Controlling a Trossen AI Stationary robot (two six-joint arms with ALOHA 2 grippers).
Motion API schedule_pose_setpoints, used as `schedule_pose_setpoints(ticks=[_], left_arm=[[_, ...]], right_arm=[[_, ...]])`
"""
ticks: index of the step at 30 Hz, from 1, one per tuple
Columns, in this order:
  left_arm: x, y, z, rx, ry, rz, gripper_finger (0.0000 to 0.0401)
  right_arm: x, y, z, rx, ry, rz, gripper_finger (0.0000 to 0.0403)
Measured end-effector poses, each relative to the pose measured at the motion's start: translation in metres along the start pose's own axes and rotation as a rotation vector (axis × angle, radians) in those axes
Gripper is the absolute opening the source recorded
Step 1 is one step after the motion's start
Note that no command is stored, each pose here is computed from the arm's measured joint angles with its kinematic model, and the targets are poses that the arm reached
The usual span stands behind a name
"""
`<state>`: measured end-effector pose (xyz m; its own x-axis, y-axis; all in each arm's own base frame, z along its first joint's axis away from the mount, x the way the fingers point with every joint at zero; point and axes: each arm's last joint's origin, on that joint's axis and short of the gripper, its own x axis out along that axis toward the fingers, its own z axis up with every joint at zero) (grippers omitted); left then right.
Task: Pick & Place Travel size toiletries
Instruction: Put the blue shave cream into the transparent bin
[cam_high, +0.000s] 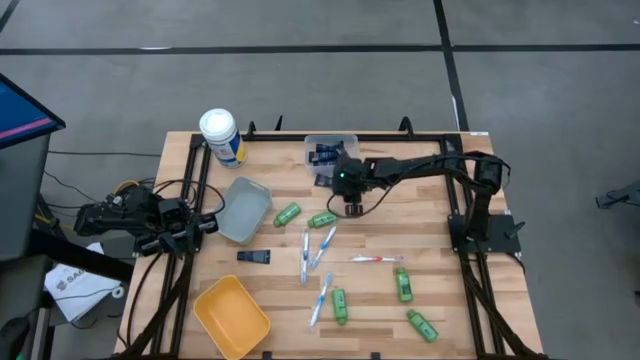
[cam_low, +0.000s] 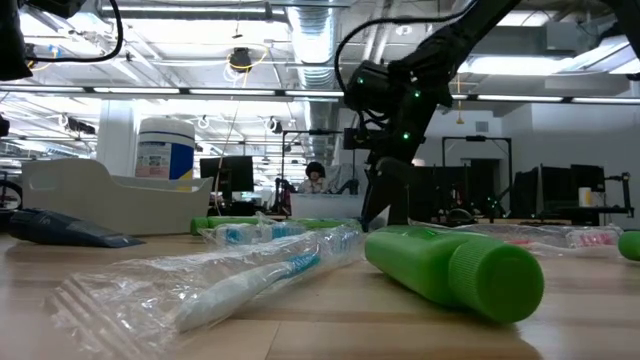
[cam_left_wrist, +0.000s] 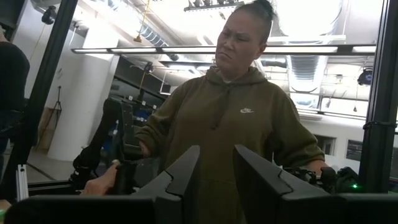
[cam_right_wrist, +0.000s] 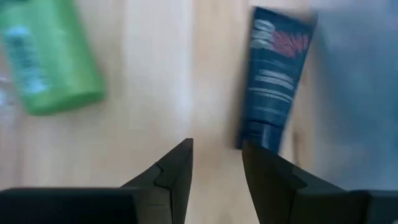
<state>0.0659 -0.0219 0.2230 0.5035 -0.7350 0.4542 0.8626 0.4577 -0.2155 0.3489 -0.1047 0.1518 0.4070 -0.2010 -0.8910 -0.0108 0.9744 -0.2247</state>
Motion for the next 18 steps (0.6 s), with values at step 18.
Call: schedule_pose_setpoints(ticks=[18], left_arm=[[0.0,0.0,0.0,0.0,0.0,0.0,0.0092]], right_arm=[[-0.017,-0.018,0.017,0.15,0.008,-0.036,0.024]])
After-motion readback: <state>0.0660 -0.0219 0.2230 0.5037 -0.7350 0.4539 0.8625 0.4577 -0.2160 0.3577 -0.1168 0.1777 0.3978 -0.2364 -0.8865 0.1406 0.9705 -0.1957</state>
